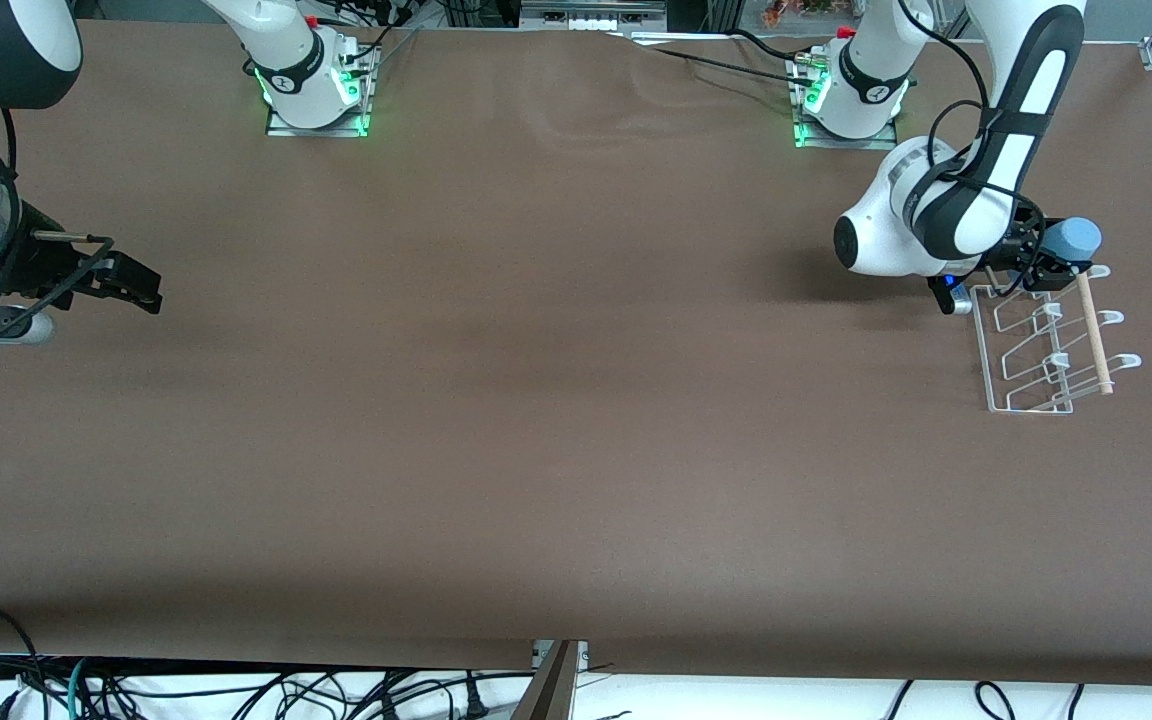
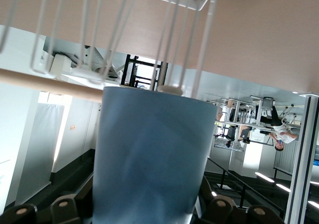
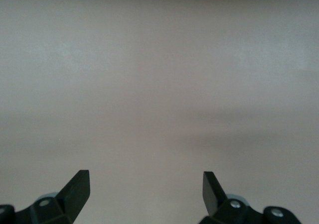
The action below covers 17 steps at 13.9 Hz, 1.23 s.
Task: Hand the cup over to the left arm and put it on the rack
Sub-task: 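Carry the cup with the left gripper over the rack, then lower the cup onto a rack peg with the left gripper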
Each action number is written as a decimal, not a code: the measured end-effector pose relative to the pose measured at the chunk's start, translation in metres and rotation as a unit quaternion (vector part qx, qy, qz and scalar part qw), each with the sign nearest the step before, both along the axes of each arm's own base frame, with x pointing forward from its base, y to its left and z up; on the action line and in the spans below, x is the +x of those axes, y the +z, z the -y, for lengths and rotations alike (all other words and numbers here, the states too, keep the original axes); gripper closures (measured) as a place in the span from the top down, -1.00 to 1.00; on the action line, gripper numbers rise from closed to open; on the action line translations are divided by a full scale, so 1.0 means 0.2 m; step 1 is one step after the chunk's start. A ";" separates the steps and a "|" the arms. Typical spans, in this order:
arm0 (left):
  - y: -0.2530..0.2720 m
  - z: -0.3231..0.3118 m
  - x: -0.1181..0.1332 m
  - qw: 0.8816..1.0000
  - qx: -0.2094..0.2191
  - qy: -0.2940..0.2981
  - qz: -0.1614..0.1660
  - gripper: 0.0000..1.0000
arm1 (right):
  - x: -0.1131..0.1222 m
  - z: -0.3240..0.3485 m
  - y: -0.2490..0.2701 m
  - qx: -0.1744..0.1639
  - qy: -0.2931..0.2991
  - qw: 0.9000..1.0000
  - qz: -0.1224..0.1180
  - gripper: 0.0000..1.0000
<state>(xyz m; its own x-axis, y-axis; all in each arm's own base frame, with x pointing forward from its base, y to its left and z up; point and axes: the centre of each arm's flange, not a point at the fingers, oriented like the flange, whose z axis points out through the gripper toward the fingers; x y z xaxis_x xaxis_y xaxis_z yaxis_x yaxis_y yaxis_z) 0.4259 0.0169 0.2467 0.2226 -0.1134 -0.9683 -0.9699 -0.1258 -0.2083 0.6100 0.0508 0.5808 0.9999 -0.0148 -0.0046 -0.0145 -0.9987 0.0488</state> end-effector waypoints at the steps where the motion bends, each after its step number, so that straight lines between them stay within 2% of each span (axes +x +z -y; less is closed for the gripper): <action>1: -0.02 0.00 -0.03 1.000 0.003 -0.002 0.001 0.57 | 0.00 0.00 0.00 0.000 0.001 1.000 0.000 1.00; 5: -0.04 -0.01 -0.06 1.000 0.011 -0.014 0.002 0.57 | 0.00 0.00 0.00 0.000 0.000 1.000 0.000 1.00; 17: -0.14 -0.08 -0.08 0.999 -0.012 -0.036 -0.010 0.57 | 0.00 0.00 0.00 0.000 0.001 1.000 0.000 1.00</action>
